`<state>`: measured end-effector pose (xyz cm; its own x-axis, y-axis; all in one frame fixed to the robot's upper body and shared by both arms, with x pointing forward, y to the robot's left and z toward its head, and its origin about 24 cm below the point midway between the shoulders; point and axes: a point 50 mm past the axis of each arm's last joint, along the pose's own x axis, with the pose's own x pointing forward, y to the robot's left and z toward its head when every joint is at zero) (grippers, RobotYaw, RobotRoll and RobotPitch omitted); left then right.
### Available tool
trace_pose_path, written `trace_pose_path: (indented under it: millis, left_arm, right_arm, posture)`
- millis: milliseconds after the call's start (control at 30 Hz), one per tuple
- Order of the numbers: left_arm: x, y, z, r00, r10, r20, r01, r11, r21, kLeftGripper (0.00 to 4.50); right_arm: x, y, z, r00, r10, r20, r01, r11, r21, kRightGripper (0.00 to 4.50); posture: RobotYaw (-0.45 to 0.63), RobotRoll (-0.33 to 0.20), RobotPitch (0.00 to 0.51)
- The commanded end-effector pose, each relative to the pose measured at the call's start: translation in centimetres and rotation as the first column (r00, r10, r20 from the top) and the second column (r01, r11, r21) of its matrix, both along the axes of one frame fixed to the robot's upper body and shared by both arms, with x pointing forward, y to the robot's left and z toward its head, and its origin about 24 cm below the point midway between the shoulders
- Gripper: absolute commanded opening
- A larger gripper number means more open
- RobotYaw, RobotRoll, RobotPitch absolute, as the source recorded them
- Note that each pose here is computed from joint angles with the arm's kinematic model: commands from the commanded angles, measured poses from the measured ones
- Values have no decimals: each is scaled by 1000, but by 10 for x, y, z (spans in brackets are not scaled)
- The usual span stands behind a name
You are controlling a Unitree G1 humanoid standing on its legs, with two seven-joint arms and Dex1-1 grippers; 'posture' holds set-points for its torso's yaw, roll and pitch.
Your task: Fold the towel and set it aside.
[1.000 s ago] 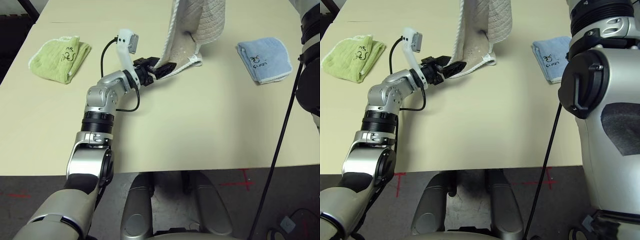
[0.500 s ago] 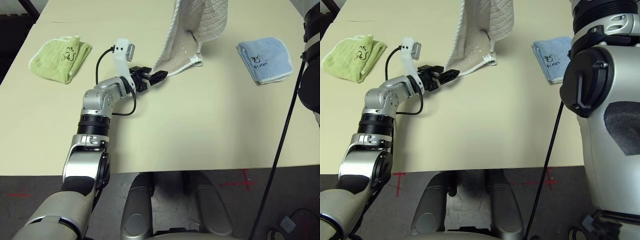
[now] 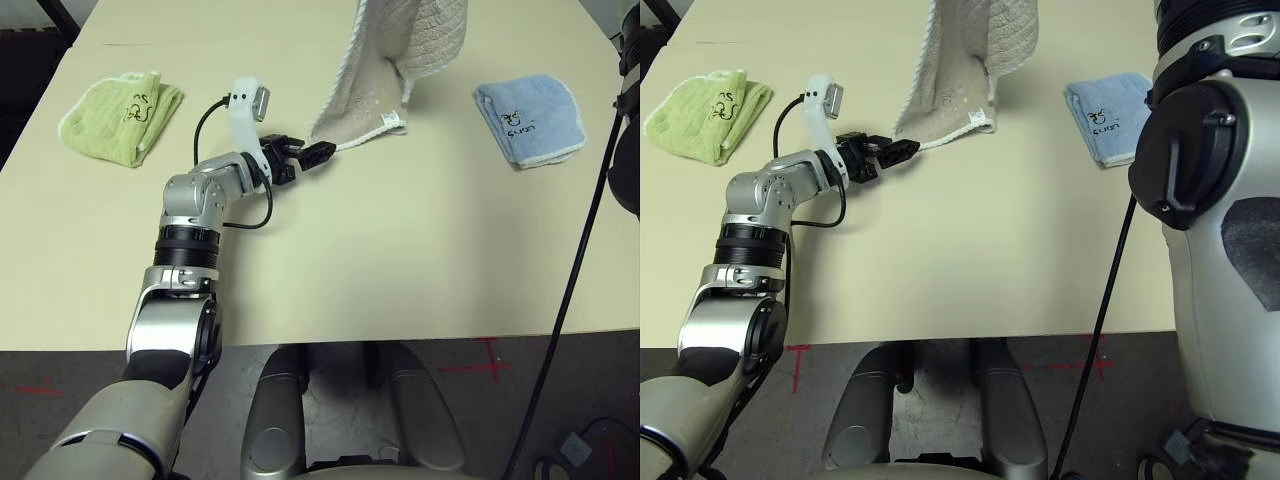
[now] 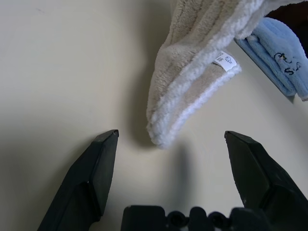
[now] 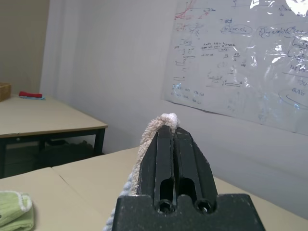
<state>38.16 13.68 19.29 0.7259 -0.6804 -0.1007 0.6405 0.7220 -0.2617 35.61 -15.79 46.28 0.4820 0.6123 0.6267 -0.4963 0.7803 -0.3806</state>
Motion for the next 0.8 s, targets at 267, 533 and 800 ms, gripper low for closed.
trace_pose_path:
  millis: [267,533,800]
  left_arm:
    - [5,-17,-16,995,-20,-100,16,999,-36,2710]
    - [14,-16,-15,996,59,-70,-60,998,-22,16]
    - [14,22,14,978,202,55,-200,979,-27,16]
  right_arm:
    - [-41,-10,49,971,-28,235,26,1000,15,0]
    - [-39,-12,47,975,-29,218,26,1000,17,0]
    - [-15,-32,14,993,-75,90,70,996,56,0]
  posture:
    - [6,0,324]
    - [10,0,328]
    - [29,0,338]
